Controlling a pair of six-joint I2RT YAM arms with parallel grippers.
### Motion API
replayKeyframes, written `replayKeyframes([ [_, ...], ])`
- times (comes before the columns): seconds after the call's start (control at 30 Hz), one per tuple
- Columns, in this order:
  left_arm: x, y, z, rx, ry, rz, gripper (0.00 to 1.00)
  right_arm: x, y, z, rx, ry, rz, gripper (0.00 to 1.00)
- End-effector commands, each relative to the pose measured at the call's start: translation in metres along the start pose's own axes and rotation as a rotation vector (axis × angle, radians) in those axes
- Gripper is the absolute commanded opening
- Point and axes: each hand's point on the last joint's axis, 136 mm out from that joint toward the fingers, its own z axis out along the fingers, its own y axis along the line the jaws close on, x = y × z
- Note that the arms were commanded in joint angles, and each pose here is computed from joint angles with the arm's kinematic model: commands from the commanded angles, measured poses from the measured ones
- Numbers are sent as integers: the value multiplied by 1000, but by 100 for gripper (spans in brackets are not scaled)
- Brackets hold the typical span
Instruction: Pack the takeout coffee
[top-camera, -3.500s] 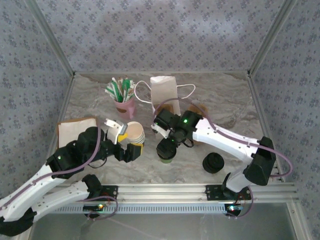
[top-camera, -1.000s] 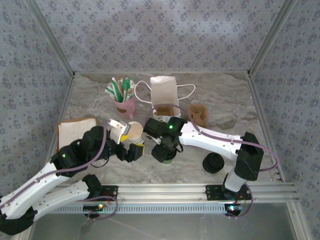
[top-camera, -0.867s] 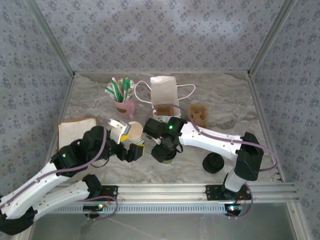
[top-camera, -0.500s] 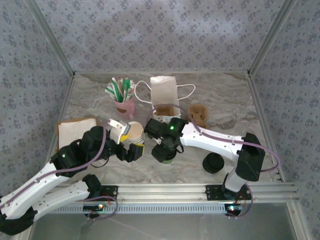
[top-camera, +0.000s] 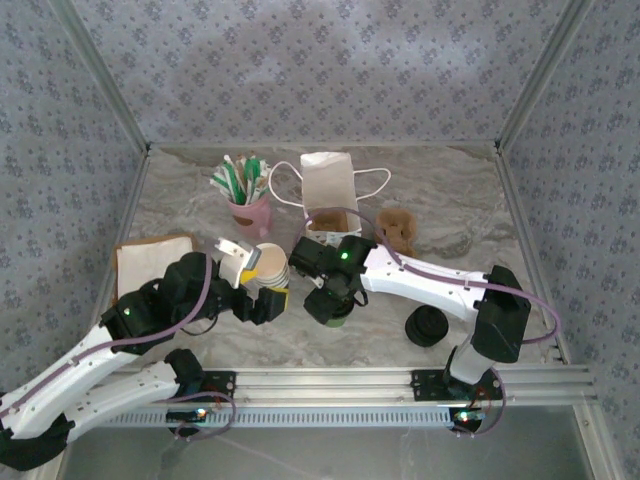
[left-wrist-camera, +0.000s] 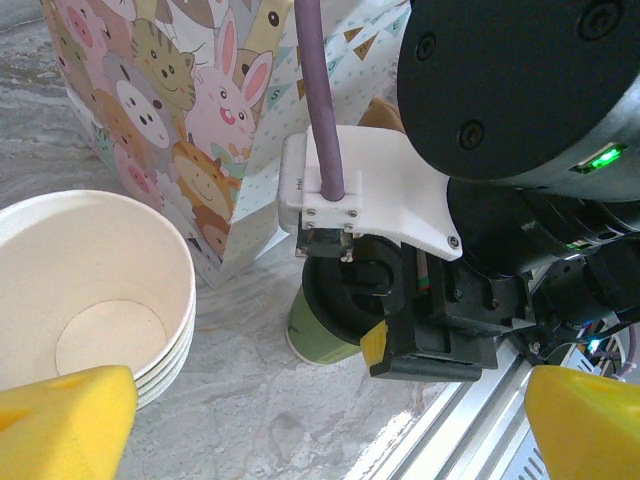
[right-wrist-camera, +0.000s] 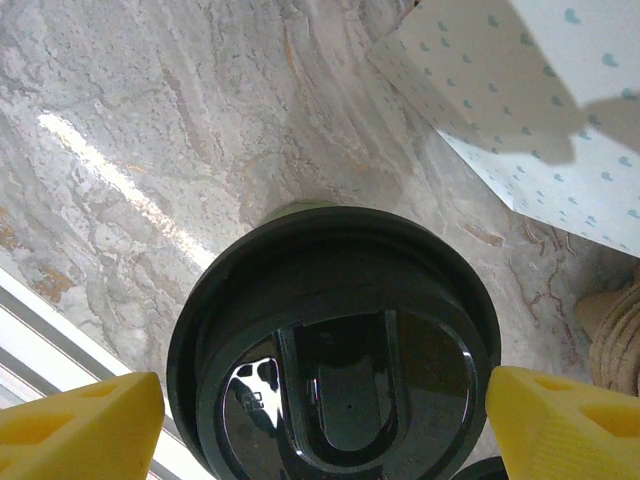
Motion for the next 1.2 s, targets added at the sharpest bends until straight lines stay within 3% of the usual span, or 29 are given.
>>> replayKeyframes([
  [0.0,-6,-4,0,17,-20,11,99,11,-3,-4,21,28,1,86],
  [0.33,-8,-5,1,18,-17,14,100,4,-1,-20,14,-23,-1,87],
  [0.7,-9,-6,4,19,-13,17,99,11,13,0,-54,24,-12,91],
  [1.17,-7,-5,4,15,-11,14,99,6,5,5,-47,18,11,85],
])
